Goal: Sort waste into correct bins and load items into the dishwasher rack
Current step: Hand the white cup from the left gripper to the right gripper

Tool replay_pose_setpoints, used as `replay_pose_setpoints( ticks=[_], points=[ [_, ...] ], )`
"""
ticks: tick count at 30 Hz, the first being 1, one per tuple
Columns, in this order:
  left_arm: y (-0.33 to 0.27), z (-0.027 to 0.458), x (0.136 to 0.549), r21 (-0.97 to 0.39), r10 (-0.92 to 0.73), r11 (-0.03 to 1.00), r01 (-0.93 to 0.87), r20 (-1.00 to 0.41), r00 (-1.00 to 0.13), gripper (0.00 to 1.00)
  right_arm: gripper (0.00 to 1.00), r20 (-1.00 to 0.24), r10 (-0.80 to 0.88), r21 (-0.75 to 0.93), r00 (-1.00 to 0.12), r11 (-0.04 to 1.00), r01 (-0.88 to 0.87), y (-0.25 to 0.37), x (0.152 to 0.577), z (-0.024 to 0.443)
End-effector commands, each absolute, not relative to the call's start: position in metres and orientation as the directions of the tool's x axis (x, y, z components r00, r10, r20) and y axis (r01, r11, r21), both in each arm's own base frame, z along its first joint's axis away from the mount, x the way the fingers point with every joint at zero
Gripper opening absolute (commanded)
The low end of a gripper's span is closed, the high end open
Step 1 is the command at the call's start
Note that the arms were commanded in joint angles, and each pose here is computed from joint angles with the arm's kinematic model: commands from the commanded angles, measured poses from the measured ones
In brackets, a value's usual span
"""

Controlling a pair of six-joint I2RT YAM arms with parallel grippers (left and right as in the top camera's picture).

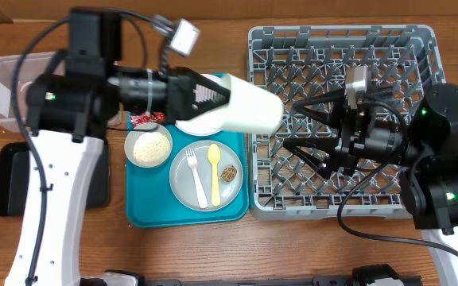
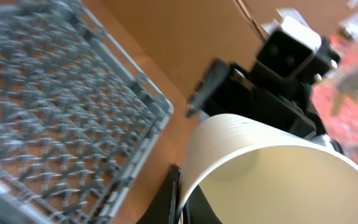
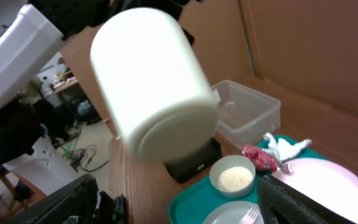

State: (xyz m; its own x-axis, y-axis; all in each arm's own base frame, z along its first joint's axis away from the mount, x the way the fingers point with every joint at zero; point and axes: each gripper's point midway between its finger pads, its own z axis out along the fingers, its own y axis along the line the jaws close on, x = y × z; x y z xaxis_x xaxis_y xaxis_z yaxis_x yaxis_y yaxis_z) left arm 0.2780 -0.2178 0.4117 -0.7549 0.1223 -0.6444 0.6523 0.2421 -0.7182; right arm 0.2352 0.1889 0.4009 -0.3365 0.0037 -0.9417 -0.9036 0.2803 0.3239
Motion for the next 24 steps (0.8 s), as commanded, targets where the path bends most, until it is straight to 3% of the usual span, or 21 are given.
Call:
replay_pose_setpoints(
  ticks=[1, 4, 9, 14, 24],
  points=[
    [-0.237, 0.423, 0.258, -0.694, 0.174, 0.142, 0.706, -0.685, -0.708, 0.04, 0.86, -0.947, 0.014, 0.315, -0.32, 0.227, -0.922, 0.192, 0.227, 0.415],
    [-0.247, 0.424, 0.25, -0.683, 0.196, 0.113, 0.722, -0.697, -0.69, 0.04, 0.84, -0.956, 0.01, 0.291, -0.293, 0.175, -0.941, 0.194, 0.222, 0.42],
    [-0.252, 0.423, 0.249, -0.671, 0.208, 0.117, 0.732, -0.705, -0.679, 0.04, 0.85, -0.98, -0.008, 0.199, -0.199, -0.006, -0.98, 0.198, 0.197, 0.43],
    [-0.259, 0.425, 0.244, -0.66, 0.221, 0.095, 0.745, -0.716, -0.663, 0.04, 0.81, -0.986, -0.01, 0.168, -0.167, -0.05, -0.985, 0.198, 0.191, 0.434],
    [-0.264, 0.427, 0.242, -0.642, 0.226, 0.08, 0.762, -0.733, -0.641, 0.04, 0.49, -0.975, -0.015, 0.222, -0.222, -0.049, -0.974, 0.198, 0.194, 0.431]
  ],
)
